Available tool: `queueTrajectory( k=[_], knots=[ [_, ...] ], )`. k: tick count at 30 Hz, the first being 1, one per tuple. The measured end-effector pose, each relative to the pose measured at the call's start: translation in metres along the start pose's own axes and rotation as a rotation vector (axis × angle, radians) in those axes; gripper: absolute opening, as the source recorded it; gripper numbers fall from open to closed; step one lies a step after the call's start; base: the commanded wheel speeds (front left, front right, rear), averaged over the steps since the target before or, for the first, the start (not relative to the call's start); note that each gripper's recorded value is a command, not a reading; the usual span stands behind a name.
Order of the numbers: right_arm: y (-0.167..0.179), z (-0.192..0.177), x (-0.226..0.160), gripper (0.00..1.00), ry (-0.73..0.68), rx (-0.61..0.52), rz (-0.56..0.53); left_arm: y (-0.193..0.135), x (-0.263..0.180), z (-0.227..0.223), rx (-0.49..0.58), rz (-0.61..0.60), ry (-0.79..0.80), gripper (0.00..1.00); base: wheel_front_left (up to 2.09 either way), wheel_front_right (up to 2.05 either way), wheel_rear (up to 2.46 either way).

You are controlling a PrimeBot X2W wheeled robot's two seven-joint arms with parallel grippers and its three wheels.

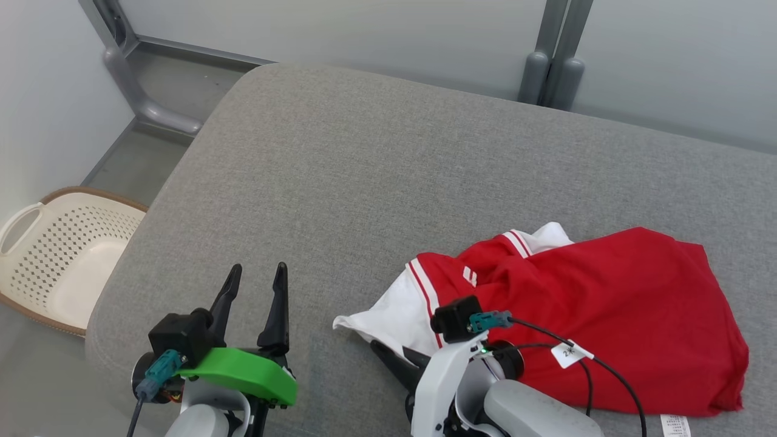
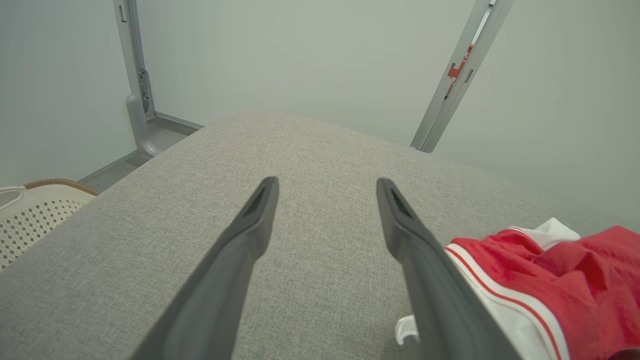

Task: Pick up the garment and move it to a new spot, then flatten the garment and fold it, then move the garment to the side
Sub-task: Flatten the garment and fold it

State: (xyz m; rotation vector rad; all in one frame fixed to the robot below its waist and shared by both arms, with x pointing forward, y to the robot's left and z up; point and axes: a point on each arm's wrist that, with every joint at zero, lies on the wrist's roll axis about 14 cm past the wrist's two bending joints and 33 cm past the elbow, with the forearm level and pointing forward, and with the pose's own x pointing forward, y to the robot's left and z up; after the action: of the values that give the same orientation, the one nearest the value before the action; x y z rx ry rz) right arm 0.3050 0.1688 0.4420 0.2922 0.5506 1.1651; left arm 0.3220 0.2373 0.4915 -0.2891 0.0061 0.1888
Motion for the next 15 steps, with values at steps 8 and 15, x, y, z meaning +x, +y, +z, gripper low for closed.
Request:
queueTrajectory(
  k=[8,15],
  knots=[
    [0.008,0.029,-0.007,1.00,-0.129,-0.018,0.020,-0.010,0.006,0.002,0.004,-0.037,-0.007,1.00,0.00,0.00,0.00],
    [-0.033,0.088,-0.054,1.00,-0.336,-0.095,-0.081,-0.027,0.013,0.004,0.006,-0.095,-0.014,1.00,0.00,0.00,0.00]
  ],
)
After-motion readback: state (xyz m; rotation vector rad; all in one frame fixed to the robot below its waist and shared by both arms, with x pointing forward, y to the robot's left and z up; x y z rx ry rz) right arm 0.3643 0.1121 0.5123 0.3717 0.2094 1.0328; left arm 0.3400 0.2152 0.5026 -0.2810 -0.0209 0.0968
